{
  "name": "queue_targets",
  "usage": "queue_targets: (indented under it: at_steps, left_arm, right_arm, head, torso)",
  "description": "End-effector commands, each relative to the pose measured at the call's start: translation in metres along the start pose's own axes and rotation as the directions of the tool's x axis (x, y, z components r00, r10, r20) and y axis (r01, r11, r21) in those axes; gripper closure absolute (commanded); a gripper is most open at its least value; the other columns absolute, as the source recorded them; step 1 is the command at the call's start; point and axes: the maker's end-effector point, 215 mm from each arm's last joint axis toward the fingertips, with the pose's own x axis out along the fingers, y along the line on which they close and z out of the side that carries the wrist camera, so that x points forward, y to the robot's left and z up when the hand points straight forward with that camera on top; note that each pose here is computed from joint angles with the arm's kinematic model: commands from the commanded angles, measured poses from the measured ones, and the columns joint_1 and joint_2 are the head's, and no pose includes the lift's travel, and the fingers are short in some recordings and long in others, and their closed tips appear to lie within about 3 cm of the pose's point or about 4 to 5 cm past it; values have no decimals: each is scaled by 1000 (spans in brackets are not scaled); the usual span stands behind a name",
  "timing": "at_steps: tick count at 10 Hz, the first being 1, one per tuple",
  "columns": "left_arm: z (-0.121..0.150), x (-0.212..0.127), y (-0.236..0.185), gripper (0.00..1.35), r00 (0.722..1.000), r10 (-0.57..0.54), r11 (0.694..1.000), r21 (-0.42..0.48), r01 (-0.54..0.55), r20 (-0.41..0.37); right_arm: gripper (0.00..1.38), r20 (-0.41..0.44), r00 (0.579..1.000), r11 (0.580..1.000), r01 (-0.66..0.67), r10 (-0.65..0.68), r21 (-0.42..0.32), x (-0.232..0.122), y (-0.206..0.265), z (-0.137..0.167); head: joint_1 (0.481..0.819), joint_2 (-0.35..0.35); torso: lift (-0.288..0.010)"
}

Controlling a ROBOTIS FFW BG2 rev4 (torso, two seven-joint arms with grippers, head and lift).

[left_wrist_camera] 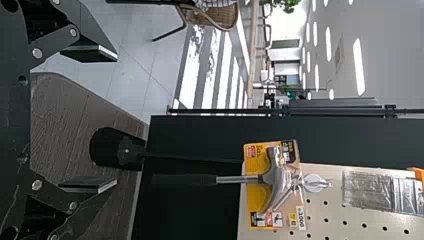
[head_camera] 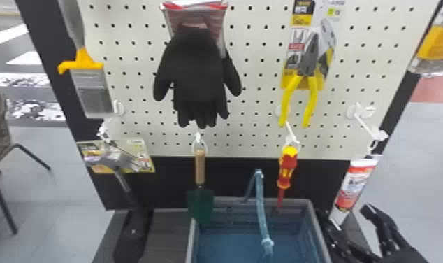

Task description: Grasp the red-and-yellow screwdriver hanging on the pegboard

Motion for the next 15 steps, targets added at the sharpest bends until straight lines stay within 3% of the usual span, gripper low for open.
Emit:
queue_targets:
  at_steps: [1,5,10,15]
  left_arm:
    - [1,1,-1,398,1000,-1,1000,-2,1,3]
    - [1,4,-5,397,1000,-8,1000,-6,8,5]
    - [2,5,-6,398,1000,-9,1000,-8,9,9]
    - [0,6,-8,398,1000,-11,1000,-11,11,7]
  right_arm:
    - [483,8,1000,1000,-21,21,0,13,-2,2]
    - [475,12,991,991,-133,133,-18,47,3,6]
    - [440,25,968,968,-249,248,38,79,30,-6]
    - [440,62,954,956,-294,293,2,102,33,19]
  head:
    - [549,0]
    - [549,0]
    - [549,0]
    - [549,0]
  torso:
    - [-100]
    - [-100]
    - [-100]
    - [-100]
